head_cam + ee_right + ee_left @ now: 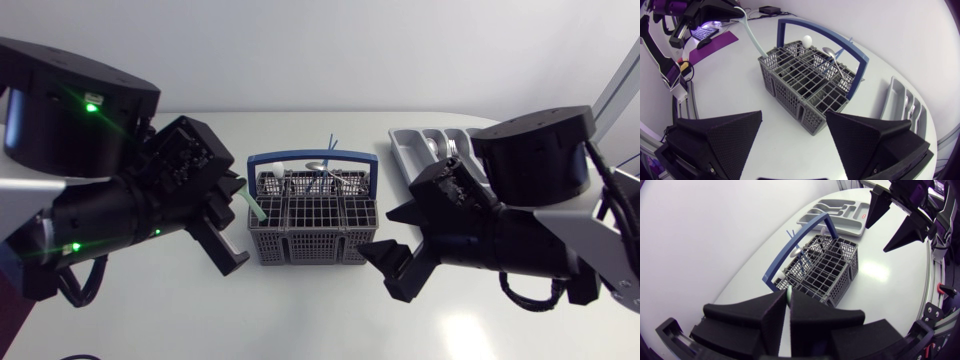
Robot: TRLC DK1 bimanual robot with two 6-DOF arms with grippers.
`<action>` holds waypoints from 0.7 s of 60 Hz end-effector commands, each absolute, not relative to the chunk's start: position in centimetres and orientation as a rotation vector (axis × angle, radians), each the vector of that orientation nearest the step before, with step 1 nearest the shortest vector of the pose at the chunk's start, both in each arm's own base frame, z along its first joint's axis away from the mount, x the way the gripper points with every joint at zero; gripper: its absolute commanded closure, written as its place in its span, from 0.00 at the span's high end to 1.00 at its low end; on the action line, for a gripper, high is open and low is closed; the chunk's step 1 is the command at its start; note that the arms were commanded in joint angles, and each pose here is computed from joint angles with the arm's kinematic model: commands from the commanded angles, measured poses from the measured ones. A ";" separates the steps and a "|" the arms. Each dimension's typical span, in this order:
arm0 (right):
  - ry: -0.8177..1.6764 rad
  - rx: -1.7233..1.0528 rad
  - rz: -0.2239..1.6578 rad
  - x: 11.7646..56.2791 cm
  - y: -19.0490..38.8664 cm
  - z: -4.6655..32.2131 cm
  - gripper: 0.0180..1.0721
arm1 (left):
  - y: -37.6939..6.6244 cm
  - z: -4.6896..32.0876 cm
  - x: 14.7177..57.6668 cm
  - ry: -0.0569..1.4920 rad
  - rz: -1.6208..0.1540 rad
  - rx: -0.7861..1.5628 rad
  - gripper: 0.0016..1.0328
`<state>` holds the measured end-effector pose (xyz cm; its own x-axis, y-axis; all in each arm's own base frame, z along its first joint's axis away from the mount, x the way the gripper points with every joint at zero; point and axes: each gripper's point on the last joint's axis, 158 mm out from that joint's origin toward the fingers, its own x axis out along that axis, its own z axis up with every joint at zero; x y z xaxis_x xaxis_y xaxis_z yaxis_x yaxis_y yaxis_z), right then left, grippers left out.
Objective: Unload the cutlery basket into the drawer organizer.
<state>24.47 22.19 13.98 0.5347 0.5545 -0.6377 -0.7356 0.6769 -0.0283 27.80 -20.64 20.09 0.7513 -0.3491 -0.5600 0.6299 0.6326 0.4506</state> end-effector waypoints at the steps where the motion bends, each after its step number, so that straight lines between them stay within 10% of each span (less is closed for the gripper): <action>1: 0.600 -0.337 0.804 23.9 22.6 14.4 0.88 | -20.9 23.0 27.8 0.391 -0.577 0.624 0.23; 42: 0.110 -0.511 0.762 23.6 26.8 21.5 0.86 | -24.6 25.9 30.3 0.407 -0.822 0.185 0.24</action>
<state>23.46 26.41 22.95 0.7187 0.6424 -0.2659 -0.6933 0.6332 -0.3441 29.71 -23.54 25.31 0.6271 -0.6457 -0.4356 0.7330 0.6784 0.0497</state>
